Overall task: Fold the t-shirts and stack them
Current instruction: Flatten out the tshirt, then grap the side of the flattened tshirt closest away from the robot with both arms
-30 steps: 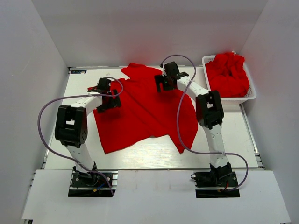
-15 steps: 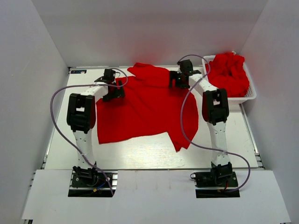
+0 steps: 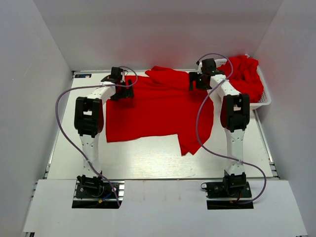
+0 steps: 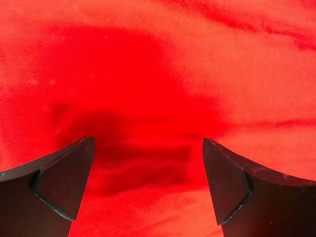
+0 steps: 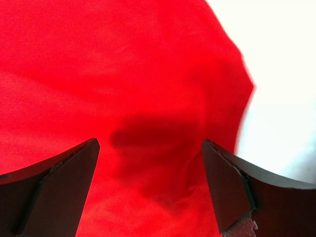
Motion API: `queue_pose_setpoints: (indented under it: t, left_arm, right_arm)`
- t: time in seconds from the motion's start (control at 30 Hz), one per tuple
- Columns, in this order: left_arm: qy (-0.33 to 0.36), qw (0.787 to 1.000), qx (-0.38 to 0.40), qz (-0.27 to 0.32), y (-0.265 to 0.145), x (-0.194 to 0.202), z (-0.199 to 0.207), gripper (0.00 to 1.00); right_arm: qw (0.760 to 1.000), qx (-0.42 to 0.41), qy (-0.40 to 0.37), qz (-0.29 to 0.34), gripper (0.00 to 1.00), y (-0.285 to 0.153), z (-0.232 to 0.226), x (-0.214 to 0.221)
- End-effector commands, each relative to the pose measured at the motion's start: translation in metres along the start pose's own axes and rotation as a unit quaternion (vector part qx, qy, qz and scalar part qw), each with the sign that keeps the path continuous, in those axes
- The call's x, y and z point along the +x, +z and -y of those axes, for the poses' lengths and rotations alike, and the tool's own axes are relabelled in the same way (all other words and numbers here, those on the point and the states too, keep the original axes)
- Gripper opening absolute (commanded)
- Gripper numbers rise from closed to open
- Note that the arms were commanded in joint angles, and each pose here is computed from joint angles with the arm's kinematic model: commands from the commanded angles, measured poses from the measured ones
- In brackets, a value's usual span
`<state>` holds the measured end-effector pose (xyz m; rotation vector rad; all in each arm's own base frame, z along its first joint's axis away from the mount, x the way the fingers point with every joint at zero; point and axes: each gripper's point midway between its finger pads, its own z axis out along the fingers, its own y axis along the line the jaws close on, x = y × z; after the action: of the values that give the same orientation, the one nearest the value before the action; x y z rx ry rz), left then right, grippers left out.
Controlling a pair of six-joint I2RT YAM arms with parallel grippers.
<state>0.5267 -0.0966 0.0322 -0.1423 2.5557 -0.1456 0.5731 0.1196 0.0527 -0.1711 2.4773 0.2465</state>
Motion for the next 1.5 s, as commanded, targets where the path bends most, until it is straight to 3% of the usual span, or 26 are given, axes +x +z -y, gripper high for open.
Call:
queue_pose_setpoints:
  t: [0.0,0.07,0.1,0.17,0.2,0.27,0.3,0.37,0.4,0.43,0.6,0.77,1.07,1.27,1.3,1.47]
  left_arm:
    - [-0.006,0.998,-0.005,0.058,-0.077,-0.033,-0.001,1.0]
    - [-0.021,0.996,-0.006,0.088,-0.117,-0.038,-0.003,1.0]
    - [-0.043,0.997,-0.02,0.068,-0.117,-0.013,-0.012,1.0]
    - [-0.075,0.991,-0.057,0.09,-0.154,-0.002,-0.029,1.0]
    - [-0.089,0.991,-0.08,0.065,-0.152,0.028,-0.041,1.0]
    - [-0.136,0.984,-0.1,0.049,-0.163,0.056,-0.05,1.0]
    - [-0.168,0.978,-0.124,0.026,-0.173,0.09,-0.062,1.0]
    - [-0.178,0.974,-0.136,0.012,-0.176,0.108,-0.067,1.0]
    - [-0.198,0.968,-0.156,0.004,-0.179,0.121,-0.074,1.0]
    - [-0.201,0.965,-0.165,-0.014,-0.175,0.14,-0.078,1.0]
    - [-0.211,0.953,-0.209,-0.052,-0.173,0.193,-0.098,1.0]
    - [-0.237,0.948,-0.207,-0.038,-0.17,0.209,-0.104,0.98]
    - [-0.254,0.955,-0.152,0.011,-0.152,0.195,-0.091,0.95]
    - [-0.247,0.957,-0.152,0.0,-0.138,0.2,-0.091,0.76]
    - [-0.245,0.957,-0.156,-0.008,-0.135,0.203,-0.092,0.67]
    - [-0.245,0.957,-0.154,-0.026,-0.127,0.221,-0.092,0.46]
  right_arm:
    - [0.993,-0.047,-0.091,0.059,0.9,-0.067,-0.042,-0.031]
    - [0.989,-0.043,-0.116,0.085,0.9,-0.093,-0.057,-0.039]
    - [0.991,-0.038,-0.115,0.051,0.9,-0.091,-0.056,-0.005]
    - [0.992,0.011,-0.108,0.058,0.9,-0.112,-0.055,0.0]
    - [0.995,0.016,-0.098,0.016,0.9,-0.105,-0.055,0.041]
    - [0.996,0.043,-0.075,0.032,0.9,-0.136,-0.056,0.046]
    - [0.998,0.061,-0.007,0.01,0.9,-0.155,-0.054,0.084]
    - [0.997,0.072,0.038,-0.007,0.9,-0.154,-0.053,0.107]
    - [0.996,0.066,0.052,0.02,0.9,-0.179,-0.057,0.102]
    - [0.994,0.074,0.074,-0.012,0.9,-0.175,-0.052,0.137]
    - [0.99,0.087,0.107,-0.029,0.9,-0.209,-0.045,0.193]
    - [0.989,0.09,0.099,-0.062,0.9,-0.218,-0.043,0.227]
    - [0.993,0.043,0.089,-0.065,0.9,-0.214,-0.062,0.216]
    - [0.992,0.053,0.086,-0.075,0.9,-0.214,-0.058,0.222]
    - [0.992,0.06,0.087,-0.075,0.9,-0.215,-0.056,0.224]
    - [0.99,0.076,0.085,-0.079,0.9,-0.221,-0.05,0.229]
